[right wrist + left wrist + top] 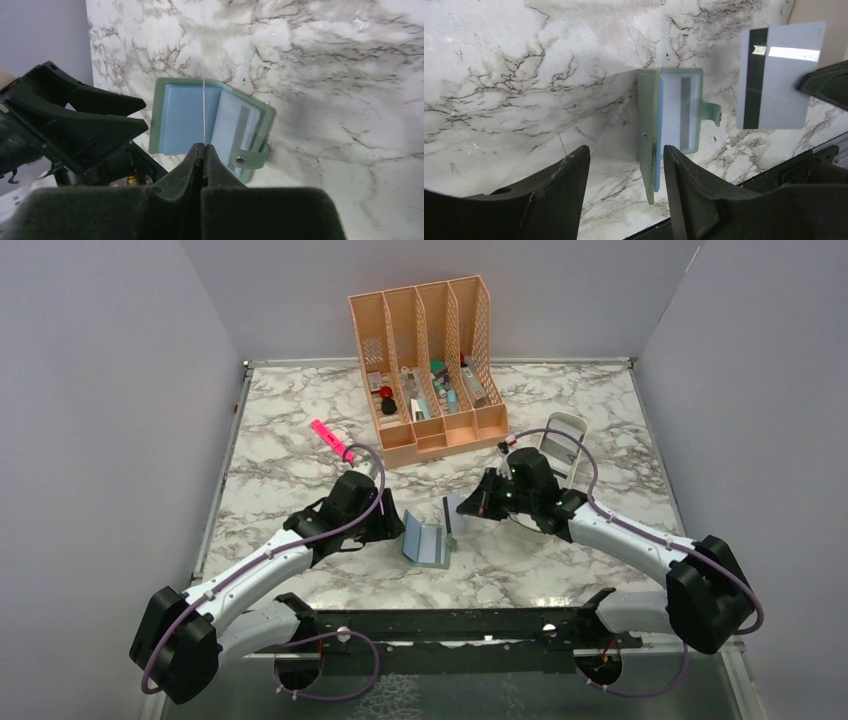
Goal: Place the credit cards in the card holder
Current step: Insert the credit card into the card holder.
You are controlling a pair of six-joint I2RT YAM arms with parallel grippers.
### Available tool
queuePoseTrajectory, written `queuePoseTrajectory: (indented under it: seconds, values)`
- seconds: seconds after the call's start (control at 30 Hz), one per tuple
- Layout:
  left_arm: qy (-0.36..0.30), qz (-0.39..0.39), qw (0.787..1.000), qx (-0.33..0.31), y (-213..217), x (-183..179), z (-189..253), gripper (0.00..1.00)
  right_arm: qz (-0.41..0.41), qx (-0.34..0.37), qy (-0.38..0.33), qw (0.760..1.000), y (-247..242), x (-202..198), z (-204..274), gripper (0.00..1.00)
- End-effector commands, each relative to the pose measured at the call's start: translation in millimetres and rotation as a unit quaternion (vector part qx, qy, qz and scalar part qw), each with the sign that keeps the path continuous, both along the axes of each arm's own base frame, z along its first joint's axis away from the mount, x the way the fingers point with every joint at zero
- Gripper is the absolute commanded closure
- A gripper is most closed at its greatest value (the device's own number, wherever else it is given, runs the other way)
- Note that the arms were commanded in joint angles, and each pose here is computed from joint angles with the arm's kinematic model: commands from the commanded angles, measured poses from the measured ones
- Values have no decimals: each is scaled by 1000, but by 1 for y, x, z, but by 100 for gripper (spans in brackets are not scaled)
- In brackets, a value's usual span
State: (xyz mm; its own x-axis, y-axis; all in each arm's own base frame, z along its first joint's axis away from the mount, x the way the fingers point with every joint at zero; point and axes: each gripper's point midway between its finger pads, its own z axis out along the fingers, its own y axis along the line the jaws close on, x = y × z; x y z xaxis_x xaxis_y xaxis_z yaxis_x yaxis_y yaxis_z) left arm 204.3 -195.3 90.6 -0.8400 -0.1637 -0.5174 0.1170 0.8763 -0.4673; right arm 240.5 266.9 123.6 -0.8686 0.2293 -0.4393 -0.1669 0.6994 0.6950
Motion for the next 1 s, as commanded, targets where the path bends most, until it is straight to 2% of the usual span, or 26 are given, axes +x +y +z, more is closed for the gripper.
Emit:
queuePoseTrajectory:
  seconds: [0.0,0.2,0.43,0.57,0.7,0.8,0.97]
  values:
    - [-16,26,1000,1,6,7,9,42,10,42,4,999,28,-5,-1,99]
    - [-34,-20,997,-63,-17,3,26,41,33,43,18,998,52,-18,-18,99]
    - [-5,-37,998,-58,-22,-2,4,42,41,37,30,998,63,-26,-40,99]
    - [17,-37,998,-40,-20,-4,-13,50,37,37,33,998,64,-26,-44,99]
    - [34,-23,999,-19,-13,-5,-28,68,29,30,30,999,60,-25,-46,99]
    - [43,-4,999,-12,-8,-6,-36,77,27,28,25,999,57,-26,-45,99]
    - [45,14,996,-75,-16,-14,-35,80,16,27,18,999,48,-29,-50,99]
